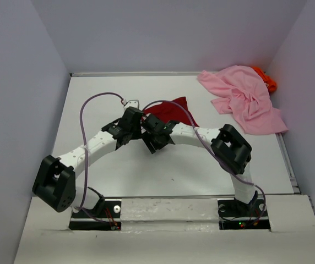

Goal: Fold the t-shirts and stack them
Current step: Neatly place the folded tshirt to the corner

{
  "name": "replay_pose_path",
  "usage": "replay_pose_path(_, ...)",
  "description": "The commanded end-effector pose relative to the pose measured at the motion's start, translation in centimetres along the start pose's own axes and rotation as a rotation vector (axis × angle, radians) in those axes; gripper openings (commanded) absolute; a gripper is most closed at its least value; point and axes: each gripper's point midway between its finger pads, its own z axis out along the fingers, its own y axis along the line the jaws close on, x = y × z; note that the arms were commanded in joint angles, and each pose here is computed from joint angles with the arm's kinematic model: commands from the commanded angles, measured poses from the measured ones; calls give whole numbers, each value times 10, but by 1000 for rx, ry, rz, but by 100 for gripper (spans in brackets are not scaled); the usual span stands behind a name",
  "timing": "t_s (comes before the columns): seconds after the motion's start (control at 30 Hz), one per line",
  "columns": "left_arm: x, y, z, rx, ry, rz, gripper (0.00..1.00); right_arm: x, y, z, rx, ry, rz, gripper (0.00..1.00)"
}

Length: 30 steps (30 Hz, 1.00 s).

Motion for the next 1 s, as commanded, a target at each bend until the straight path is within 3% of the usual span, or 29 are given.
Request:
replay_pose_path(0.0, -11, 2, -14, 19, -48, -10, 35, -16, 1, 4, 21, -33, -27, 71)
replay_pose_path(0.17, -8, 4, -16, 21, -49, -9, 35, -7, 2, 18, 19, -22, -36, 64)
replay_pose_path(0.4, -6, 6, -15, 13, -46, -10, 35, 1, 5, 22, -1, -14, -40, 29)
replay_pose_path(0.43, -5, 6, -13, 11, -40, -10, 35, 0, 4, 20, 1, -20, -39, 17)
replay_pose_path(0.53, 7, 10, -1, -2, -8, -20, 35, 1, -1, 15, 21, -28, -39, 0)
replay_pose_path(0.97, 27, -9, 27, 68, 24, -155, 36, -6, -7, -6, 26, -66, -49, 0)
